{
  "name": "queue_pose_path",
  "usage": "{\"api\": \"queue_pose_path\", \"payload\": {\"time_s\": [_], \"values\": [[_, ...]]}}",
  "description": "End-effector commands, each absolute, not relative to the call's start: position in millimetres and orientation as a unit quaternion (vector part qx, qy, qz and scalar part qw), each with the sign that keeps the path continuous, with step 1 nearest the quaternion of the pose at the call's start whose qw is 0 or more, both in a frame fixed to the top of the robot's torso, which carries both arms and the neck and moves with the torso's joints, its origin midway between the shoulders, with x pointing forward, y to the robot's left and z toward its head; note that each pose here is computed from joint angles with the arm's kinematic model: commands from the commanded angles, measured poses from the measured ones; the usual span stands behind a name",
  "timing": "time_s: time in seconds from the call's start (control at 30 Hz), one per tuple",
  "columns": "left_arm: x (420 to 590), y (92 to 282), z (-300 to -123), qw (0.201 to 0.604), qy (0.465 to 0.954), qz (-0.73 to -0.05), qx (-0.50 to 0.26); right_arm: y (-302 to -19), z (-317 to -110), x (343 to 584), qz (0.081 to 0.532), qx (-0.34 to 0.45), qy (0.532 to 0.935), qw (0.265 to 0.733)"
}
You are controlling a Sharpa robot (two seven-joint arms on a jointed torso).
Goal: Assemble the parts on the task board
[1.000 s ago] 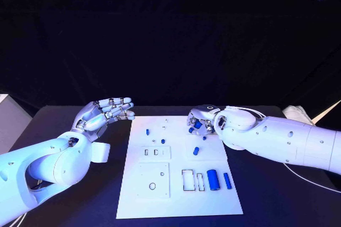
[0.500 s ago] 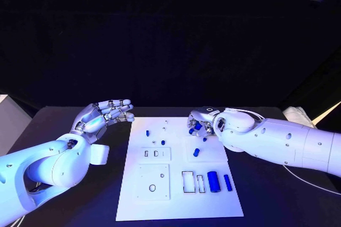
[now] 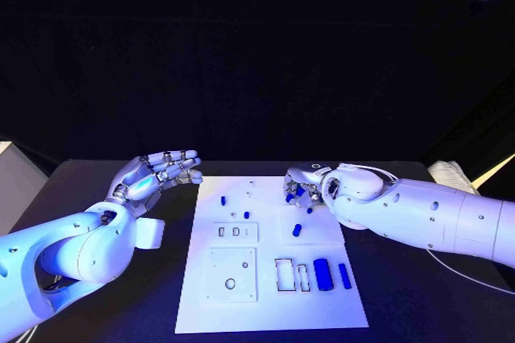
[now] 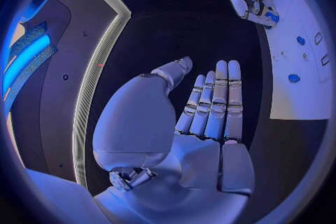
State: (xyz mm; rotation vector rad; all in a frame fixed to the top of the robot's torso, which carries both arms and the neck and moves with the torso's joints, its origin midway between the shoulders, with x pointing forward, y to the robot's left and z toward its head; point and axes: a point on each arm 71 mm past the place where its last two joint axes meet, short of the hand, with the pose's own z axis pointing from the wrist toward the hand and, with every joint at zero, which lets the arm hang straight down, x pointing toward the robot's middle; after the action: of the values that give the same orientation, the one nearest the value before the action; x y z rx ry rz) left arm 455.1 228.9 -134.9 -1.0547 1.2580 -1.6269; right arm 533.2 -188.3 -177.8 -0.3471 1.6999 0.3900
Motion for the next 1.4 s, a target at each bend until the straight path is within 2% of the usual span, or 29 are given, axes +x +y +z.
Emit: {"api": "queue_pose_path", "payload": {"time_s": [0.03, 0.23, 0.4, 0.67, 0.9, 1.4], "values": [[454.4, 226.8, -132.8, 0.395, 0.496, -0.653, -0.414, -186.6, -180.1, 531.5, 0.175, -0.152, 0.741, 0.630], [454.8, 227.3, -133.0, 0.395, 0.496, -0.653, -0.414, -187.8, -174.3, 532.0, 0.198, -0.109, 0.721, 0.655], [455.2, 227.8, -133.1, 0.396, 0.496, -0.653, -0.414, -185.7, -165.3, 529.9, 0.219, -0.078, 0.685, 0.690], [456.3, 229.0, -133.3, 0.398, 0.495, -0.652, -0.414, -170.5, -154.7, 530.4, 0.238, -0.057, 0.644, 0.725], [456.5, 229.3, -133.3, 0.398, 0.495, -0.652, -0.414, -153.0, -153.5, 535.5, 0.238, -0.059, 0.638, 0.730], [456.5, 224.7, -132.4, 0.393, 0.496, -0.656, -0.412, -121.2, -163.5, 549.9, 0.214, -0.074, 0.664, 0.713]]}}
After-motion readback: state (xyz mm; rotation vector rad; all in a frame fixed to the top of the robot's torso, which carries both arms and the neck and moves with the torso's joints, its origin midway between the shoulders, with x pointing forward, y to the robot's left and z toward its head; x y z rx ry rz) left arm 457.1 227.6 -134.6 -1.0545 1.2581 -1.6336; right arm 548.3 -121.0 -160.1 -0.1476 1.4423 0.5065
